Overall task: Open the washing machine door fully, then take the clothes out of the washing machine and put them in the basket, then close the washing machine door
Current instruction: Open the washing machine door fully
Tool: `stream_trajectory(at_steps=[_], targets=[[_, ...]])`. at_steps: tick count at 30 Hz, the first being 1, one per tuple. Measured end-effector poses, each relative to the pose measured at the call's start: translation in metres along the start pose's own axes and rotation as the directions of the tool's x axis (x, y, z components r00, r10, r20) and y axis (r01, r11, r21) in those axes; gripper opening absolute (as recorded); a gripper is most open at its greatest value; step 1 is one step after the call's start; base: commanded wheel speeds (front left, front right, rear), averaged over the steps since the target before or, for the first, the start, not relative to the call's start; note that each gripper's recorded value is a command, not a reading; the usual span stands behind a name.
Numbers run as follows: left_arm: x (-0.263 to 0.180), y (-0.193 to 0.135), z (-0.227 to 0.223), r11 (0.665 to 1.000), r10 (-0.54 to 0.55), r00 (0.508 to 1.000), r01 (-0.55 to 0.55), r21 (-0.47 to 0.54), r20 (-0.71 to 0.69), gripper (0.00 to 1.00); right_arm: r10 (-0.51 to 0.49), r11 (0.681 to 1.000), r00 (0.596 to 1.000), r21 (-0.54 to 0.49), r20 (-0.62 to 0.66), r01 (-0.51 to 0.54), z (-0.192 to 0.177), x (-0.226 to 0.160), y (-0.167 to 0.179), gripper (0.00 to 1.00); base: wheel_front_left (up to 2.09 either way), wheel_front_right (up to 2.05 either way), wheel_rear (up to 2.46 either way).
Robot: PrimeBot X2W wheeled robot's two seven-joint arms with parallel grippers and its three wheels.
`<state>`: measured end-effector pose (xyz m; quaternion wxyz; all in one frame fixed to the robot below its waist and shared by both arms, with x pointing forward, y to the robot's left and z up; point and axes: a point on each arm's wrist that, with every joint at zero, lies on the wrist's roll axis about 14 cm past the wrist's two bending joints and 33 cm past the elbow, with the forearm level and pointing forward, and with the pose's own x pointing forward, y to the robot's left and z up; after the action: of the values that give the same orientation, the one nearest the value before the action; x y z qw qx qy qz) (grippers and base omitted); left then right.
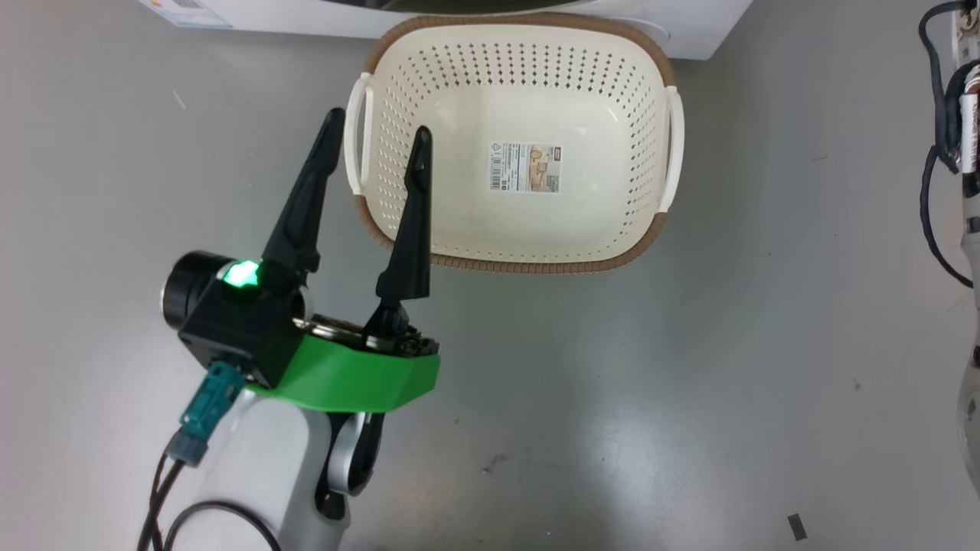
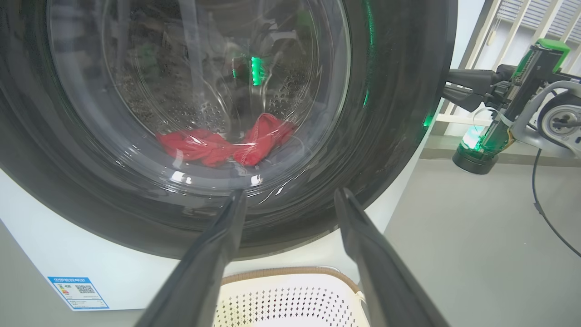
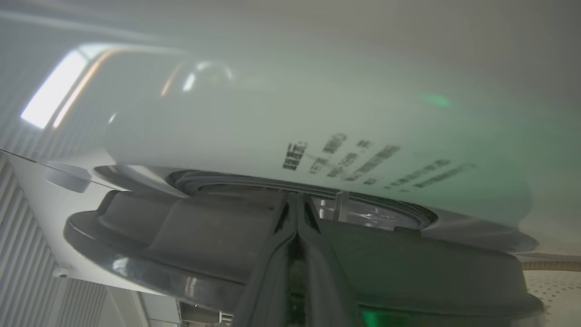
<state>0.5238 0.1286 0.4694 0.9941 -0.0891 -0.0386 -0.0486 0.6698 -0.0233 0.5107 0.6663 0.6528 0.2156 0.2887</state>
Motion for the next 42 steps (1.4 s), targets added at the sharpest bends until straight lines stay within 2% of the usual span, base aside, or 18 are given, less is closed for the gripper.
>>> stream_trajectory(at_steps=[9, 18, 42], targets=[[0.001, 0.001, -0.003, 1.000, 0.007, 1.000, -0.007, -0.003, -0.004, 1.00, -0.008, 1.000, 0.999, -0.010, -0.051, 0.008, -0.008, 0.004, -0.002, 0.00, 0.00, 0.00, 0.00], [0.004, -0.004, 0.003, 1.000, -0.002, 1.000, 0.002, -0.011, 0.013, 1.00, 0.007, 0.998, 0.989, -0.056, -0.146, -0.015, -0.028, -0.003, 0.013, 0.00, 0.00, 0.00, 0.00], [-0.009, -0.009, 0.035, 1.000, 0.008, 0.998, -0.007, -0.014, 0.058, 1.00, 0.008, 1.000, 0.982, -0.028, -0.189, -0.014, -0.075, -0.042, 0.035, 0.00, 0.00, 0.00, 0.00]])
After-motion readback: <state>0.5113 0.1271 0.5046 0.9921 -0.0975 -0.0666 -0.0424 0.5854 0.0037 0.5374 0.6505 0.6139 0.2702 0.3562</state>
